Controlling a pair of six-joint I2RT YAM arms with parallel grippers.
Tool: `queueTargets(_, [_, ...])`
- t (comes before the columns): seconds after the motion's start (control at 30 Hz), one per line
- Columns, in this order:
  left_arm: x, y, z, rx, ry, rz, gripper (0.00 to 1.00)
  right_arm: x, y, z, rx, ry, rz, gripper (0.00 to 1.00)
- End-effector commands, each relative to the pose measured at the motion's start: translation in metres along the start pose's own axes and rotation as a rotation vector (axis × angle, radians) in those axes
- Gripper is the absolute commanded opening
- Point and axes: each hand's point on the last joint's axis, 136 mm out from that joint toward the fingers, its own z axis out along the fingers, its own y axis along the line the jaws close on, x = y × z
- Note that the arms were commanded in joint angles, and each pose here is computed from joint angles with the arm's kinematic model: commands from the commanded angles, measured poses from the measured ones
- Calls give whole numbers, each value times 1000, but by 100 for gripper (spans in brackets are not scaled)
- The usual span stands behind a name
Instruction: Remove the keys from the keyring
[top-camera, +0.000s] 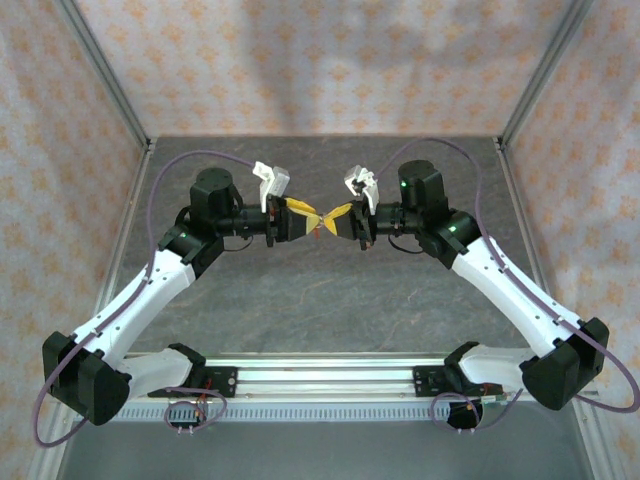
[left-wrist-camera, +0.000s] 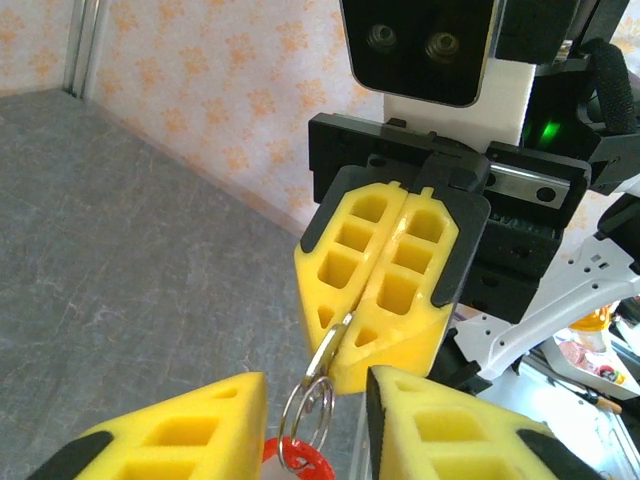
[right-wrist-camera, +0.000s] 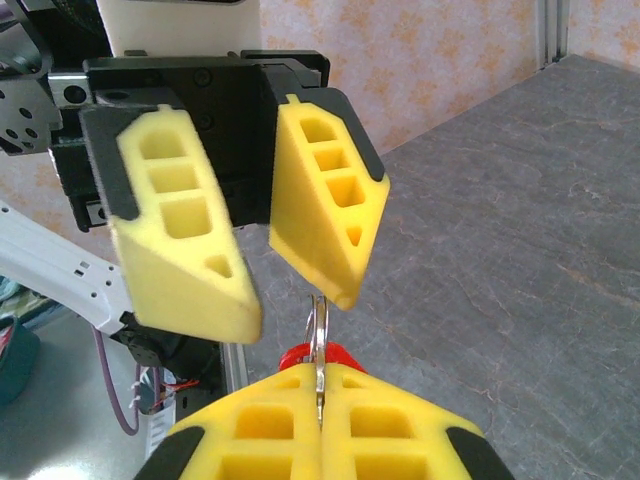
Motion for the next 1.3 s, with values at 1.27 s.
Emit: queueTargets(1.27, [-29, -8, -18, -18, -170, 31, 34, -25, 10, -22, 57, -133, -61, 0])
